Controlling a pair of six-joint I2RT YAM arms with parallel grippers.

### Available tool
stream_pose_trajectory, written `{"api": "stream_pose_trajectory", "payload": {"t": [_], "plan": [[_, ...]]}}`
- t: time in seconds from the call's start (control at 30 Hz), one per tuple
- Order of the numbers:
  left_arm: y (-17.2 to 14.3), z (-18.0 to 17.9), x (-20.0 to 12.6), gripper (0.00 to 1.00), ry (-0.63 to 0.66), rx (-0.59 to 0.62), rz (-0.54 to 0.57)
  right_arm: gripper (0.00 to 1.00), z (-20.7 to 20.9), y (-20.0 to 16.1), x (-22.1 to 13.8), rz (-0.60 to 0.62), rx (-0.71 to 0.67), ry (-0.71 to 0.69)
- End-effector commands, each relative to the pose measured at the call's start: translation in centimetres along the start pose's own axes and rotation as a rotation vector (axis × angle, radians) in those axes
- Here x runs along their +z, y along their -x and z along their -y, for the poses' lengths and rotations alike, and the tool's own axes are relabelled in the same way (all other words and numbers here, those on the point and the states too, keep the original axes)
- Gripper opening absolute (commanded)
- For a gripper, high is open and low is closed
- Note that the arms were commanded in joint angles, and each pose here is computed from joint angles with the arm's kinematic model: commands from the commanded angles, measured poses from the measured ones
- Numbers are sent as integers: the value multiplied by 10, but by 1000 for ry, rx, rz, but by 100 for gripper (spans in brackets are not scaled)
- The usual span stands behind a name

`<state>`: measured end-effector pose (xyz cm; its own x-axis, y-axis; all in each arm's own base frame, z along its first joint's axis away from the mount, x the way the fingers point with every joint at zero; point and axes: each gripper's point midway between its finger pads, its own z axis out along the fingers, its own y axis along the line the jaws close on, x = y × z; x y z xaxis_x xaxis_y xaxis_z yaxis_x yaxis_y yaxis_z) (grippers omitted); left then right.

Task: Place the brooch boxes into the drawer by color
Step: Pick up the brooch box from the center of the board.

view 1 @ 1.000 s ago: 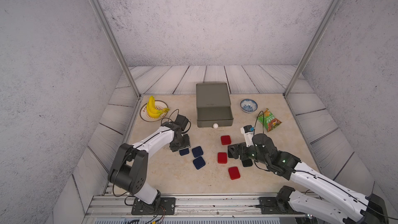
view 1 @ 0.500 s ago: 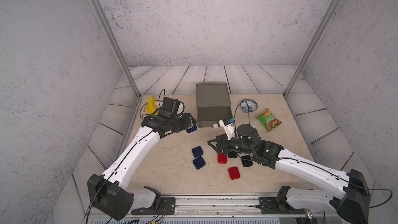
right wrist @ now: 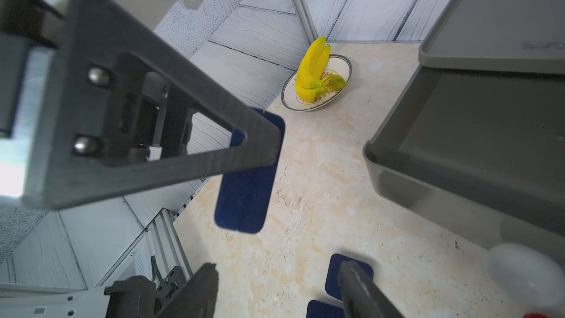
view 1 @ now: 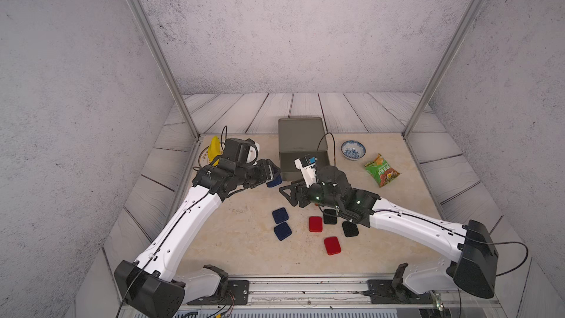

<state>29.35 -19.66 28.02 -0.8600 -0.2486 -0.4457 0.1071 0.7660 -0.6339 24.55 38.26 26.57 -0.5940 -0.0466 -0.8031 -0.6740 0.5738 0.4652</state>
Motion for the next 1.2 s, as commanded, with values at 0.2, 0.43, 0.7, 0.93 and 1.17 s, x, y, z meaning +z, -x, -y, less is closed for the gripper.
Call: {"api": "stream_pose_trajectory", "payload": {"t": [0.2,0.43,0.7,0.93,1.17], "plan": [[4,11,-13,24,-27,37,34,68,-20,38,3,96,-28,48],[5,15,-16,24,-44,48,39,68,-16,41,10,109,-27,31],[3,17,-17,21,-56,56,34,51,-16,47,18,145,-11,35],[1,15,-15,22,-56,58,27,32,-13,45,19,145,9,25],[3,17,-17,59,-59,76,37,14,-3,41,15,133,52,-22]]}}
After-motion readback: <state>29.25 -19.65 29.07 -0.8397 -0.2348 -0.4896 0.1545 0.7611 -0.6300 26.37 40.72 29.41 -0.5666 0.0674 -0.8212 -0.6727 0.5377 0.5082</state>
